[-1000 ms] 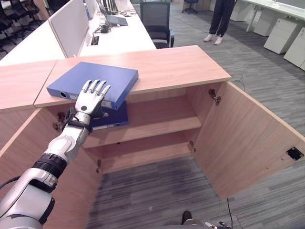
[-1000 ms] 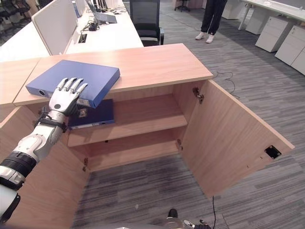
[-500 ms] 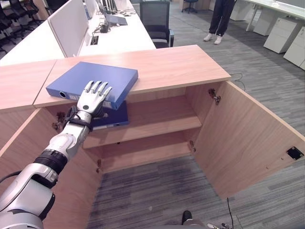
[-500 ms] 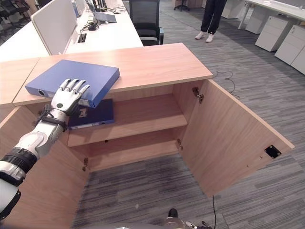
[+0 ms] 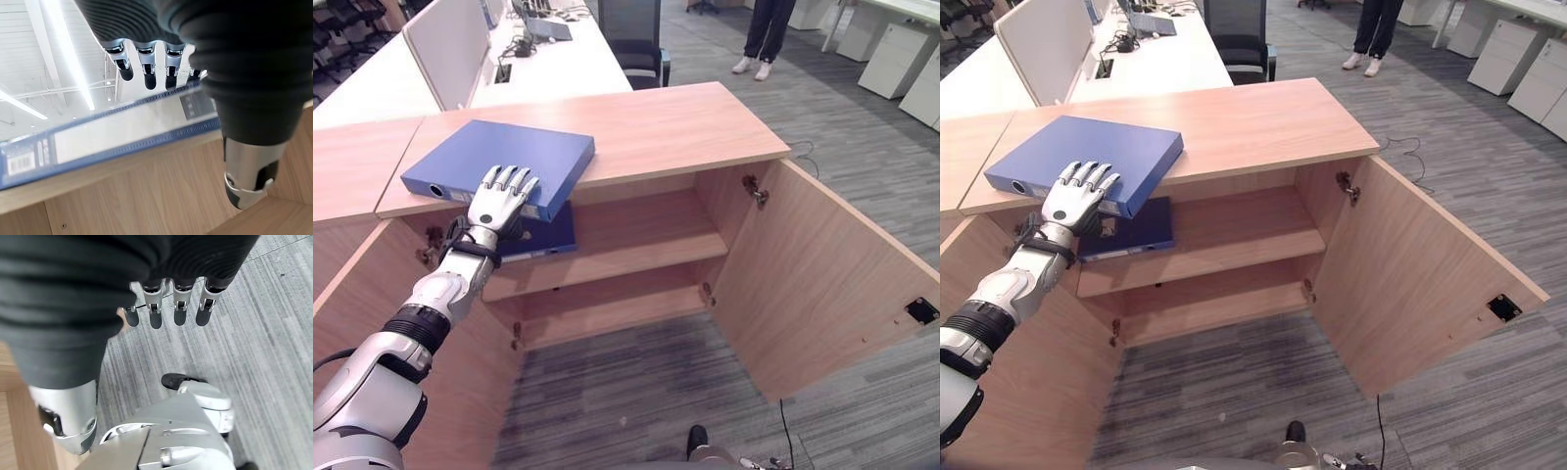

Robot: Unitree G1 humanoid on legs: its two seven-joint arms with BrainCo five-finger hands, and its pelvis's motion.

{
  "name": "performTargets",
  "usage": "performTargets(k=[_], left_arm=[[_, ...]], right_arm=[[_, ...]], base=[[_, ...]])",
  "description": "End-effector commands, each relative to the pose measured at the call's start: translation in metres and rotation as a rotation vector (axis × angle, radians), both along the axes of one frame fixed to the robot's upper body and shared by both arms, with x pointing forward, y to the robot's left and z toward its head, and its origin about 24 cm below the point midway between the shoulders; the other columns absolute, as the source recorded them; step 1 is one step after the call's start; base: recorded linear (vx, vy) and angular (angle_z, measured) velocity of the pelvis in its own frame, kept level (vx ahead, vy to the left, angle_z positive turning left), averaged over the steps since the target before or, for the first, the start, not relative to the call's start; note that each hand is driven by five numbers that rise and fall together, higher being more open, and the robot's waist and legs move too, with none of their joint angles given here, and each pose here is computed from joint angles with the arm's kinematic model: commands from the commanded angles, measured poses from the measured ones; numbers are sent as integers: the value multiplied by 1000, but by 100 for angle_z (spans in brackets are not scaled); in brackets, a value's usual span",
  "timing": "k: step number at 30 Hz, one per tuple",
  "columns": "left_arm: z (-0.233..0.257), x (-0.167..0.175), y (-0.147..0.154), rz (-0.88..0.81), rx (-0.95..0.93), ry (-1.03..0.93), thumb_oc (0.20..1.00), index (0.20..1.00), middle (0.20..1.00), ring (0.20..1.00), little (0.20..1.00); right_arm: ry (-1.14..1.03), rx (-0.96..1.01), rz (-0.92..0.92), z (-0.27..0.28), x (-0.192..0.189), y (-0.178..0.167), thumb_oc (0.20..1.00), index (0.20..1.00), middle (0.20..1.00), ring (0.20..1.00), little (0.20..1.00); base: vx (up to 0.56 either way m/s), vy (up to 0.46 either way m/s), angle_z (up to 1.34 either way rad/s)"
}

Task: Put the empty folder in the office cabinet

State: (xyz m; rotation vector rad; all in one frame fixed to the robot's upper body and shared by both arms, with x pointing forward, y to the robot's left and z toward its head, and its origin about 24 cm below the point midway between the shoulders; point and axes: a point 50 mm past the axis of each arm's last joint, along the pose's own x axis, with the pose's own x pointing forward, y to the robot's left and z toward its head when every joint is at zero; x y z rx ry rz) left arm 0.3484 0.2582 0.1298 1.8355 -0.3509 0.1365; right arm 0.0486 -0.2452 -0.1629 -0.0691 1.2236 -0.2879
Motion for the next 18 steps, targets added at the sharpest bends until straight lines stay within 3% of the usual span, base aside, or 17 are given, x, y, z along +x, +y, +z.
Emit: performTargets(k=[1,18], left_arm=[[66,21,6,47,6,-190,1000,1000,1000,1000,1000],[65,21,9,62,-21,-186,1000,1000,1000,1000,1000]], right_arm=[[-53,-46,-45,7,21,-17,1000,1000,1000,1000,1000],[-49,-41,-53,6,19,-16,1000,1000,1000,1000,1000]], base=[[0,0,0],[1,0,0]])
